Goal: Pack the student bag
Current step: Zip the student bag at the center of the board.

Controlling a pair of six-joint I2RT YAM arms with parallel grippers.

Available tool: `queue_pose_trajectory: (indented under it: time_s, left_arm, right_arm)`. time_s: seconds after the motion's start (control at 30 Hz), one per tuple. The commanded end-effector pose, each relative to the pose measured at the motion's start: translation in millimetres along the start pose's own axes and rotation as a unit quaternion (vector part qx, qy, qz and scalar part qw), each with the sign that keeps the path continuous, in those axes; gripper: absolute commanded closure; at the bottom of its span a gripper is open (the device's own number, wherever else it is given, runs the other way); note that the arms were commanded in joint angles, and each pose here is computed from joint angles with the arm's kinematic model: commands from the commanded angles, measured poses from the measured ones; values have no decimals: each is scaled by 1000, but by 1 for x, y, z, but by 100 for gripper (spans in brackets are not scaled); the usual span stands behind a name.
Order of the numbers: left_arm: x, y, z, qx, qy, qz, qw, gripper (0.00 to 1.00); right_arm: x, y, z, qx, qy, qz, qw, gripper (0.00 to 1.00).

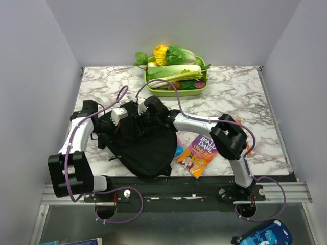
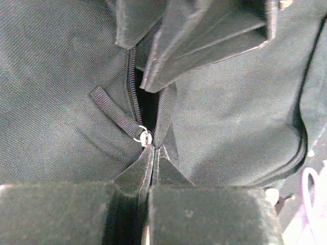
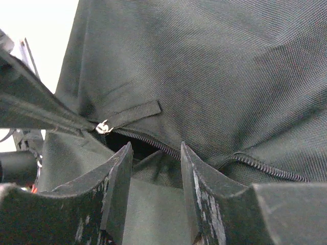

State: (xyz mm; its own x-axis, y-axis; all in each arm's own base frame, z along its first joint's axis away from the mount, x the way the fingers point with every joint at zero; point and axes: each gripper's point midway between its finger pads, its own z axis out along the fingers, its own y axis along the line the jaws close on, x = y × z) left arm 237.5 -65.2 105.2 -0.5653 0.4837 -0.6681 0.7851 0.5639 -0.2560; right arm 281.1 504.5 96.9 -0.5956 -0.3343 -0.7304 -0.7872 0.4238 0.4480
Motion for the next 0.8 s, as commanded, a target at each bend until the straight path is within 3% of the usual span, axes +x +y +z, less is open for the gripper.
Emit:
queue_pose_trajectory:
  time_s: [0.0,0.07,0.2,0.37,0.47,0.5,0.57,0.77]
  left_arm:
    - [-27,-29,-4,85,-53,-2,995,100]
    - [-27,-49,-9,129,-42,9,991,97]
    - [-36,-46,-7,154,-37,-12,987,94]
    - [-63,-14,-7,105,-54,-34,992,86]
    - [-79,5,-8,67,-66,-49,994,68]
    - [-82,9,-9,61,-69,-51,995,55]
    - [-89,15,-10,46,-77,-51,995,50]
    - [-70,6,12,49,-44,-41,997,50]
  right_arm:
    - [2,5,-31,15,-4,-39,999,51]
    - [13,-1,-40,34,2,-40,999,52]
    - [32,-8,-49,50,19,-49,997,55]
    - [52,-15,-53,64,37,-58,996,59]
    - [58,-16,-56,76,40,-74,994,61]
    - [64,-19,-57,81,45,-76,993,61]
    - [67,-18,-58,87,45,-83,992,62]
    - [81,-21,-54,96,51,-85,990,65]
